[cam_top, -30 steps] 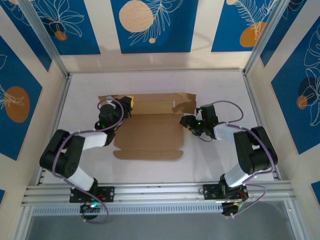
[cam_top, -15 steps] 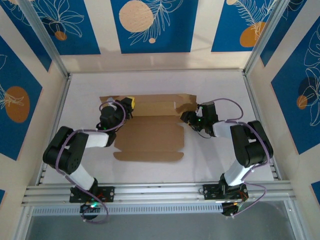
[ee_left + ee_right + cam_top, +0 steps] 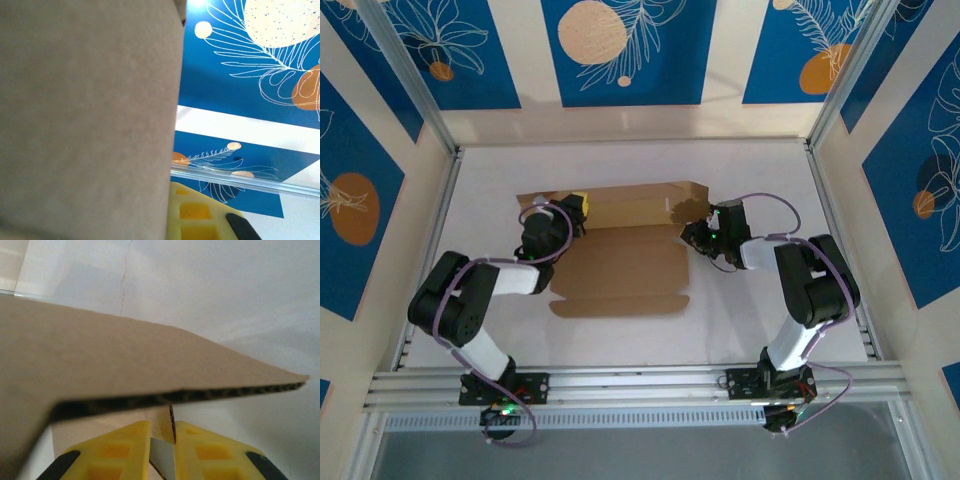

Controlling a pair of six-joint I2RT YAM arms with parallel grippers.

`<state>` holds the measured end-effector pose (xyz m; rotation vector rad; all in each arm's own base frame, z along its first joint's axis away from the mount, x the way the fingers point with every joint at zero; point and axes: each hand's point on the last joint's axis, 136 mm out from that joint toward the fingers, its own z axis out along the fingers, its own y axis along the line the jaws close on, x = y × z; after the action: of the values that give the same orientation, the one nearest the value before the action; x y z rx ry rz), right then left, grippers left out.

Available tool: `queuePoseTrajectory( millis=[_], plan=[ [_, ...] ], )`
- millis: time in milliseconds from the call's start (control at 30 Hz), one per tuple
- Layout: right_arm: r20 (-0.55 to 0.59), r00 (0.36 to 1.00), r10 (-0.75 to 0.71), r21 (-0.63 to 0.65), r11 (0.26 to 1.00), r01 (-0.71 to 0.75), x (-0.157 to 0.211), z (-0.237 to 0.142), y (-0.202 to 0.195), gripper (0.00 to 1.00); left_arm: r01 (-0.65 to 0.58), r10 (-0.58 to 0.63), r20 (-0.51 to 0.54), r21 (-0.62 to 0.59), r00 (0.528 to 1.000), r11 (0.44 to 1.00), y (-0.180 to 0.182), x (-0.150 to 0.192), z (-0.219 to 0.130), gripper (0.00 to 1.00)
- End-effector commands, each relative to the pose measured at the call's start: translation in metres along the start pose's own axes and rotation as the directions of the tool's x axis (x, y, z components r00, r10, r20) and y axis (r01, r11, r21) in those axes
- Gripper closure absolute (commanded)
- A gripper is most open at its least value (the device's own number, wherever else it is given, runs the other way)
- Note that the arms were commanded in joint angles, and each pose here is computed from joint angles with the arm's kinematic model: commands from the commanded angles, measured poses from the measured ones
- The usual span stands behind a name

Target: Fold the paper box

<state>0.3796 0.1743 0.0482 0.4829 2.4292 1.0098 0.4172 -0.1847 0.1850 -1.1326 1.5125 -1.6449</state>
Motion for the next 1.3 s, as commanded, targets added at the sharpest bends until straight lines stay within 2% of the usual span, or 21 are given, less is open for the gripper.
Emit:
queuePoseTrajectory(
  millis=[0, 133, 233, 400, 500, 567, 767, 933, 1267],
  plan=[
    [0.007, 0.997, -0.08, -0.062, 0.995, 0.08, -0.001, 0.002, 0.024, 0.81, -0.009, 0.009, -0.118, 0.004, 0.993, 1.0, 0.003, 0.036, 0.007, 1.0],
    [0.094, 0.986, -0.137, -0.054, 0.988, 0.143, -0.012, -0.003, 0.024, 0.77, -0.02, 0.018, -0.11, -0.018, 0.994, 1.0, 0.007, 0.041, 0.005, 1.0],
    [0.197, 0.968, -0.156, -0.095, 0.979, 0.177, -0.023, -0.007, 0.028, 0.75, -0.032, 0.029, -0.114, -0.021, 0.993, 0.999, 0.004, 0.049, 0.005, 1.0],
    [0.347, 0.936, -0.057, -0.219, 0.966, 0.14, -0.033, -0.011, 0.028, 0.76, -0.048, 0.045, -0.105, -0.023, 0.993, 0.999, -0.001, 0.058, 0.005, 1.0],
    [0.418, 0.908, 0.003, -0.271, 0.955, 0.122, -0.038, -0.011, 0.023, 0.74, -0.05, 0.048, -0.097, -0.025, 0.994, 0.998, -0.001, 0.06, 0.003, 1.0],
    [0.431, 0.901, 0.044, -0.276, 0.958, 0.085, -0.042, -0.011, 0.015, 0.73, -0.043, 0.041, -0.088, -0.027, 0.995, 0.999, 0.0, 0.058, 0.002, 1.0],
    [0.439, 0.898, 0.03, -0.2, 0.978, 0.066, -0.04, -0.012, -0.004, 0.7, -0.045, 0.042, -0.054, -0.054, 0.998, 0.998, 0.005, 0.052, -0.003, 1.0],
    [0.417, 0.909, -0.001, -0.196, 0.976, 0.091, -0.04, -0.011, -0.003, 0.73, -0.044, 0.041, -0.05, -0.052, 0.998, 0.998, 0.001, 0.052, -0.002, 1.0],
    [0.335, 0.91, -0.244, -0.018, 0.964, 0.265, -0.029, -0.009, 0.004, 0.81, -0.079, 0.076, -0.037, -0.098, 0.996, 0.992, 0.001, 0.052, -0.006, 1.0]
  ],
)
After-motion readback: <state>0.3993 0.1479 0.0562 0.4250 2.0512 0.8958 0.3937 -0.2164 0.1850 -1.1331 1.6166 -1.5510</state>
